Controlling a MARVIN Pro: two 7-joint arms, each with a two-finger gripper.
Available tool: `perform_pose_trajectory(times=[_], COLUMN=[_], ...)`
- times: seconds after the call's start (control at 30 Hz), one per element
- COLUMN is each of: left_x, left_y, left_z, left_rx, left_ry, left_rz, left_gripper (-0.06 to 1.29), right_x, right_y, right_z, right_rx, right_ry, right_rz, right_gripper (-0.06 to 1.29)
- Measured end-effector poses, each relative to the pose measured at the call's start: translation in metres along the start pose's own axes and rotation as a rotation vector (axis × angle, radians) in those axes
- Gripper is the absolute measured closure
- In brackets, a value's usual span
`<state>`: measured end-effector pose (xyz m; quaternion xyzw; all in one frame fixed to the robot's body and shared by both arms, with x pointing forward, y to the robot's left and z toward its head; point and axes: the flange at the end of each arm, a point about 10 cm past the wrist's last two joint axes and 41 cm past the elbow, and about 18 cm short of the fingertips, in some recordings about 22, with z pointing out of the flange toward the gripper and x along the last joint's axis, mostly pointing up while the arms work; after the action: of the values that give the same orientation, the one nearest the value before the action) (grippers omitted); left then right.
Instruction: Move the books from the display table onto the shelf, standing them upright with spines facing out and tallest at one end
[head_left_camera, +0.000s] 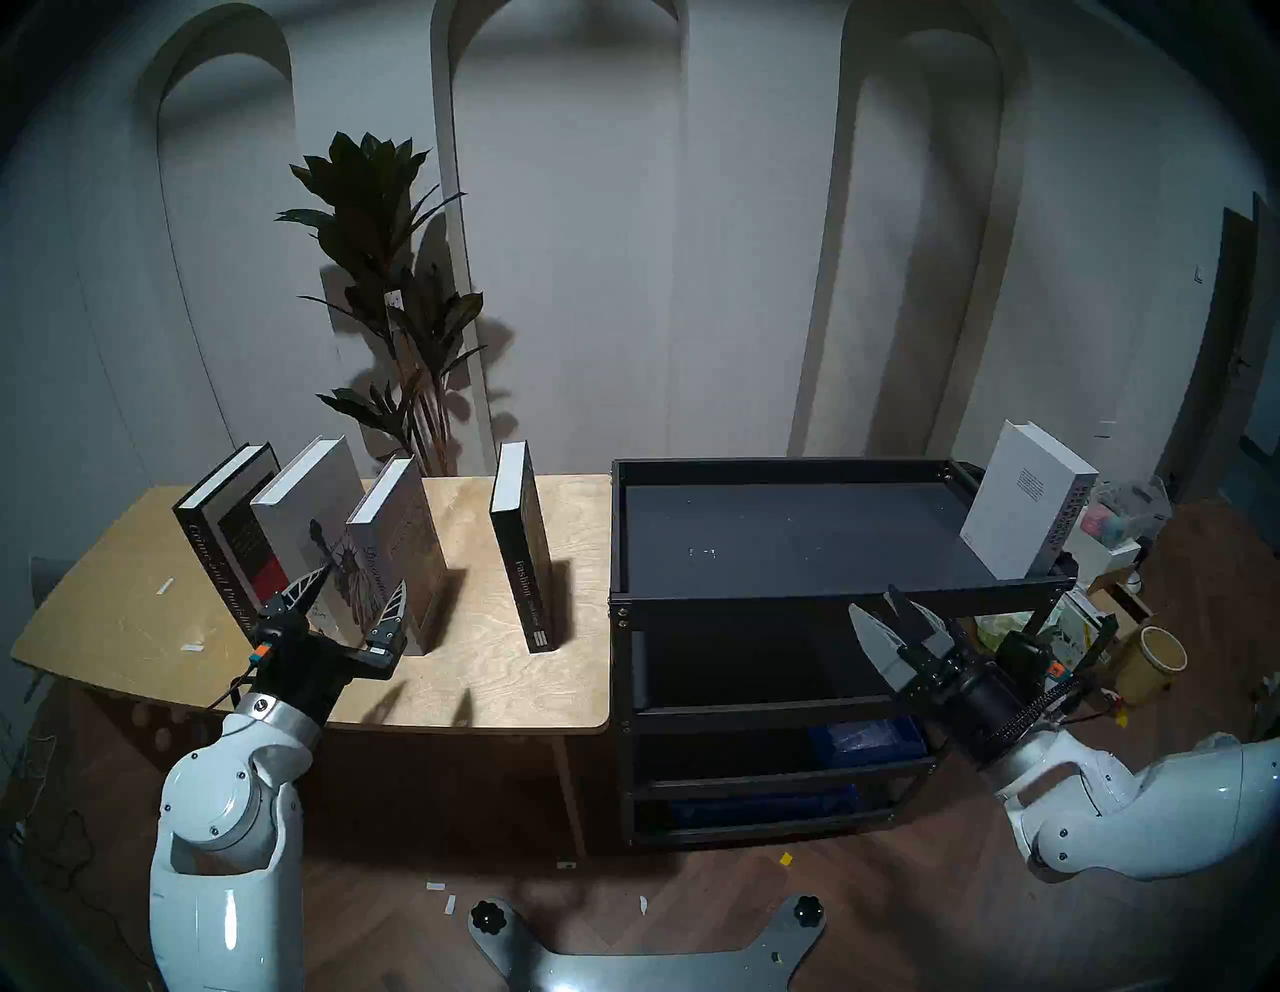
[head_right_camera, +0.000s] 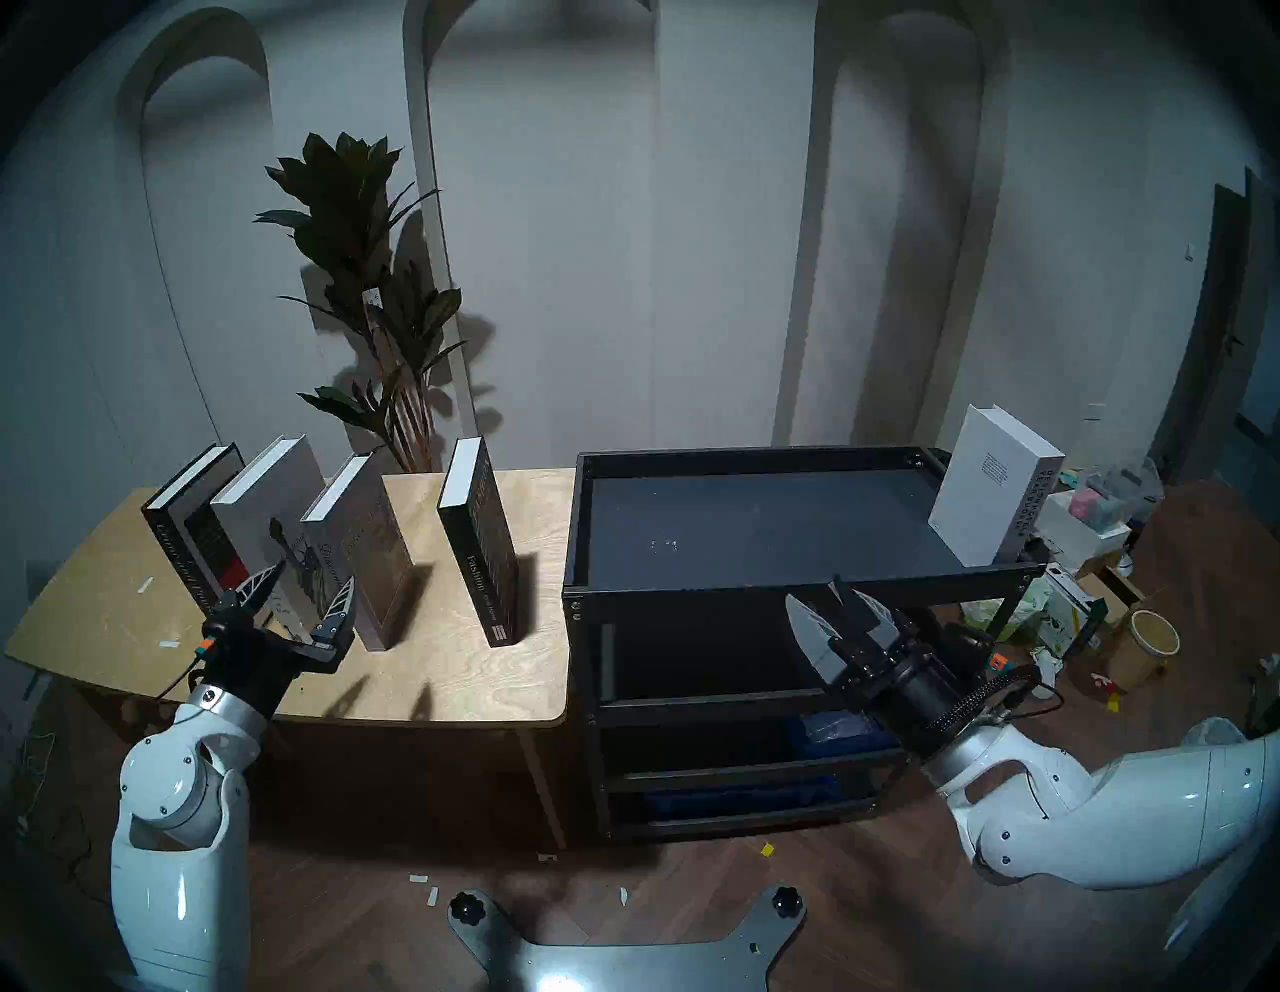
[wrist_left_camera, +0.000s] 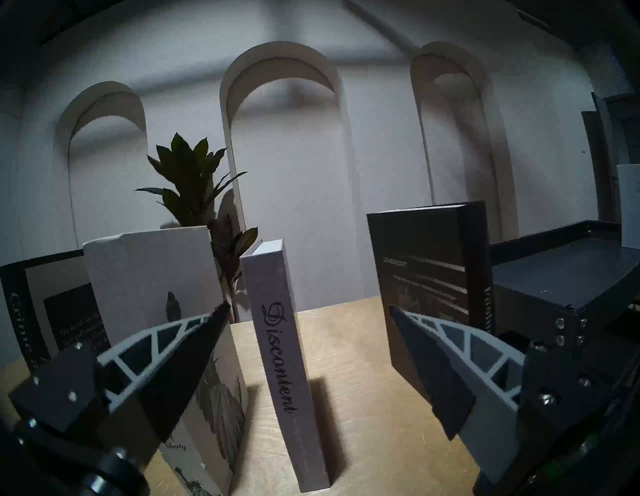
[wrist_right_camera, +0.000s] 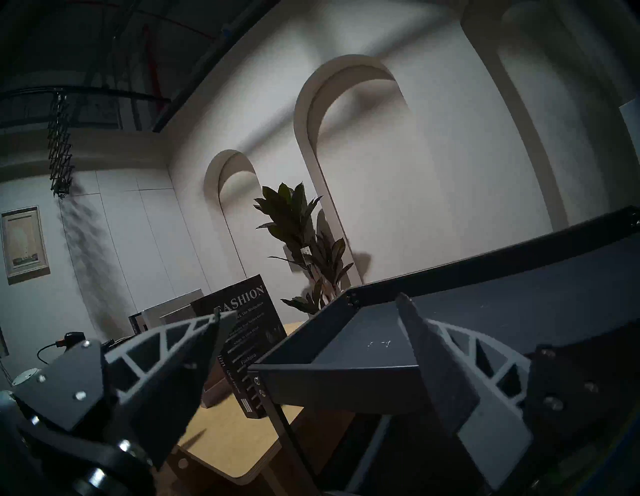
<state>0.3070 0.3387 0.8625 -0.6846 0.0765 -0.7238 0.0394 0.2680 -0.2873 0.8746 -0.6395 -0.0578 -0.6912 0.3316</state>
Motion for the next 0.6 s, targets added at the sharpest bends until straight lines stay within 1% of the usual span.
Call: perform_pose_trajectory(times=[0.07,0.13,0.27,0.47,0.6], left_x=[-0.003,-0.004,-0.006,-0.004,0.000], left_y=[-0.001,-0.001,-0.003,-0.012,-0.020], left_z=[0.007,0.010,0.022,0.035,0.042], left_rx=[0.017,0.023,0.049,0.091,0.122], left_ry=[-0.019,-0.025,-0.044,-0.058,-0.060], left_rz=[0.002,0.002,0.010,0.028,0.045], left_gripper=[-0.02,-0.02,-0.02,-0.02,-0.02], right_x=[0.001,0.001,0.001,0.002,0.002], right_y=[0.000,0.000,0.002,0.004,0.006], right_z=[0.001,0.001,0.001,0.001,0.001], right_rx=[-0.007,-0.009,-0.023,-0.044,-0.057], right_ry=[0.001,0.001,0.000,-0.001,-0.001], right_rz=[-0.010,-0.014,-0.033,-0.058,-0.078], right_gripper=[0.02,0.02,0.02,0.02,0.02])
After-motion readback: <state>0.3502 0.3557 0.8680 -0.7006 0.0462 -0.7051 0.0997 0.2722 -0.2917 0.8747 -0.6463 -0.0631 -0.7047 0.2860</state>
